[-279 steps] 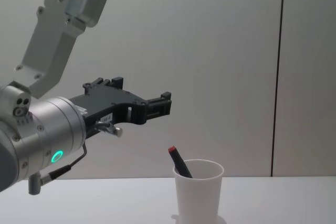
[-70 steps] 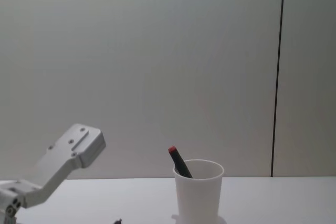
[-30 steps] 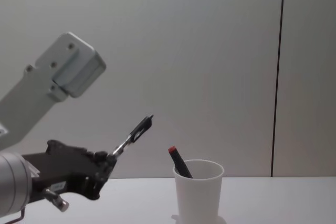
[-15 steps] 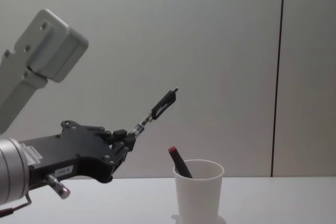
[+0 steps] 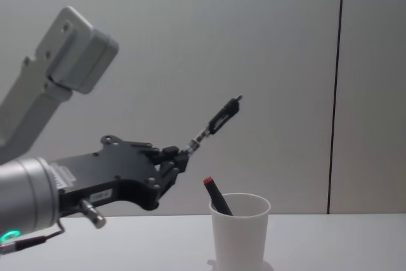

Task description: Place the pen into the pen holder.

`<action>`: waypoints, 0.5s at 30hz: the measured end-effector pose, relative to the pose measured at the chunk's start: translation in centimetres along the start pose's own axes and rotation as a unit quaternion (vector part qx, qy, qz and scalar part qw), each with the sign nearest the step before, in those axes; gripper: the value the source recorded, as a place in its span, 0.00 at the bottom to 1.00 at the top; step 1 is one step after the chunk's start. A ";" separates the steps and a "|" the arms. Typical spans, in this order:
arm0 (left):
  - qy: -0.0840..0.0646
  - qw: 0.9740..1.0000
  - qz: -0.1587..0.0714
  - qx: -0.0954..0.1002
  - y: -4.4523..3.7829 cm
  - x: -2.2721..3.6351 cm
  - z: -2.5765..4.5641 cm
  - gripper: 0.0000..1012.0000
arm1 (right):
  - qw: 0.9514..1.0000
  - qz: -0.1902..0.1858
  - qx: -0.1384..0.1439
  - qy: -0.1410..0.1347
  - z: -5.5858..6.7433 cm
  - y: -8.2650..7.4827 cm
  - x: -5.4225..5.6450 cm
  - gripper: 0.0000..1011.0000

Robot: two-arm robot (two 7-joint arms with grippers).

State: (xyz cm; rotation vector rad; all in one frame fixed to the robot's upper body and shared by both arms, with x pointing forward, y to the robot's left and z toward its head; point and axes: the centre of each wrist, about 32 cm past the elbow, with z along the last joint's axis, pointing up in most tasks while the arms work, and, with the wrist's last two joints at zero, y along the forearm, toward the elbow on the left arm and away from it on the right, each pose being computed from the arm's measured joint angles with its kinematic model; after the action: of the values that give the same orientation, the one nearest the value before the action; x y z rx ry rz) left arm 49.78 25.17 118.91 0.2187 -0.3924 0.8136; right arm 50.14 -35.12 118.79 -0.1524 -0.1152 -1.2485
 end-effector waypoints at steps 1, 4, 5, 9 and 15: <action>0.000 1.000 -0.001 -0.001 -0.16 0.06 -0.04 0.13 | 1.000 0.000 0.000 0.000 0.0 0.0 0.0 0.99; -0.002 1.000 -0.010 -0.007 -0.81 0.31 -0.19 0.13 | 1.000 0.000 0.000 0.000 0.0 0.0 0.0 0.99; -0.004 1.000 -0.015 -0.010 -1.19 0.46 -0.24 0.13 | 1.000 0.000 0.000 0.000 0.0 0.0 0.0 0.99; -0.007 1.000 -0.026 -0.017 -2.05 0.80 -0.36 0.13 | 1.000 0.000 0.000 0.000 0.0 0.0 0.0 0.99; -0.010 0.999 -0.042 -0.027 -3.42 1.36 -0.51 0.13 | 1.000 0.000 0.000 0.000 0.0 0.0 0.0 0.99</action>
State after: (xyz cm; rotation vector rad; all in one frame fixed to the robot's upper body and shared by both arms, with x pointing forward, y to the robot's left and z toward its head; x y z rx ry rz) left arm 53.29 23.95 118.89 0.1915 -0.4215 0.7168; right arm 50.14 -35.12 118.80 -0.1524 -0.1153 -1.2486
